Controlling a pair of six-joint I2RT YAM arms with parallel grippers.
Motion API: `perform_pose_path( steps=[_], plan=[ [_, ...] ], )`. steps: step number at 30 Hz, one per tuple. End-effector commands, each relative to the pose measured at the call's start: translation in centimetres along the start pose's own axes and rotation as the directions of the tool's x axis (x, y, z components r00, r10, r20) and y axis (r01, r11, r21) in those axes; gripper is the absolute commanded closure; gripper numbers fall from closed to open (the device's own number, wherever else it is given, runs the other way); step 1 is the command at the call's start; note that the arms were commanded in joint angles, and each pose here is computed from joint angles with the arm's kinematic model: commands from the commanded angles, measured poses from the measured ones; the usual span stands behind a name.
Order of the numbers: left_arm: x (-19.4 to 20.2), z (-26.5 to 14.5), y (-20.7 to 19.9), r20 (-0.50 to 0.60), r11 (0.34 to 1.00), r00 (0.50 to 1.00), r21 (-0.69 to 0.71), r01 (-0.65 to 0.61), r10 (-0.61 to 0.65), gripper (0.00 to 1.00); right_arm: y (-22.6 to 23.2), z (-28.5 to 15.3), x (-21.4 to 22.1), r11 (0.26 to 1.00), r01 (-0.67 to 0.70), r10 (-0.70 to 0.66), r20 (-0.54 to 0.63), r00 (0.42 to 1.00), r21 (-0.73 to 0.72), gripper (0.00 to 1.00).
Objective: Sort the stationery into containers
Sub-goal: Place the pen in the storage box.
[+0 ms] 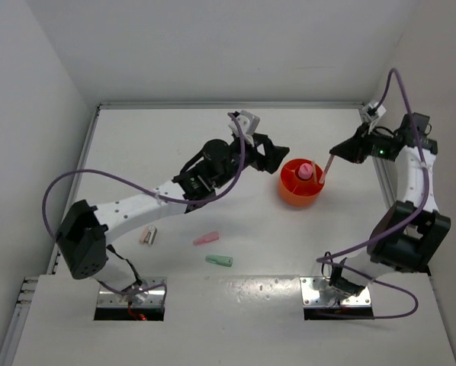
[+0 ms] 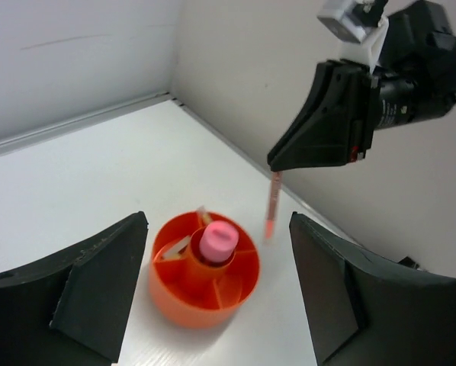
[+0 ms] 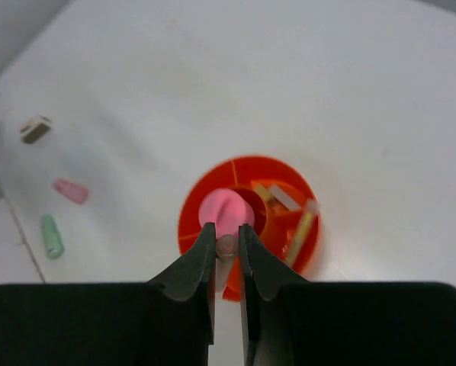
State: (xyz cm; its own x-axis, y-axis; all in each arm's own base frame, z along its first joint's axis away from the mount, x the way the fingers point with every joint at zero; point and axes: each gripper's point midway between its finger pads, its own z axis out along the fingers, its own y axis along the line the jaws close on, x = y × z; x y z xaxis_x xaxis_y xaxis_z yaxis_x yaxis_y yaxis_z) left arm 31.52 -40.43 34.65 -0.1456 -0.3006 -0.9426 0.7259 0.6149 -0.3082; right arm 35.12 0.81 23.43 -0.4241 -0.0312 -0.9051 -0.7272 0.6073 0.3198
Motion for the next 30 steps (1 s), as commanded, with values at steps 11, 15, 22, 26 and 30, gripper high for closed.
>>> perform_pose_path(
  steps=[11,15,22,26,30],
  plan=[
    [-2.5,-10.4,5.0,-0.064,0.961,0.994,-0.258,-0.1,0.086,0.19,-7.1,-1.1,-2.4,0.88,-0.021,-0.038,0.115,0.993,0.474,1.0],
    [-2.5,-14.0,6.3,-0.096,0.94,0.993,-0.33,-0.092,0.063,0.16,-7.0,0.2,-2.0,0.894,-0.029,-0.021,0.107,0.994,0.446,1.0],
    [0.0,-18.3,7.9,-0.137,0.923,0.99,-0.378,-0.078,0.027,0.16,-6.4,2.3,-1.7,0.911,-0.016,-0.022,0.086,0.996,0.412,1.0],
    [-0.1,-19.6,7.9,-0.122,0.924,0.992,-0.376,-0.063,0.018,0.16,-6.8,3.1,-0.7,0.91,-0.021,-0.003,0.059,0.998,0.414,1.0],
    [1.0,-20.5,8.2,-0.148,0.92,0.989,-0.387,-0.056,-0.002,0.16,-7.2,3.7,1.2,0.903,-0.006,-0.001,0.015,1.0,0.429,1.0]
  ],
)
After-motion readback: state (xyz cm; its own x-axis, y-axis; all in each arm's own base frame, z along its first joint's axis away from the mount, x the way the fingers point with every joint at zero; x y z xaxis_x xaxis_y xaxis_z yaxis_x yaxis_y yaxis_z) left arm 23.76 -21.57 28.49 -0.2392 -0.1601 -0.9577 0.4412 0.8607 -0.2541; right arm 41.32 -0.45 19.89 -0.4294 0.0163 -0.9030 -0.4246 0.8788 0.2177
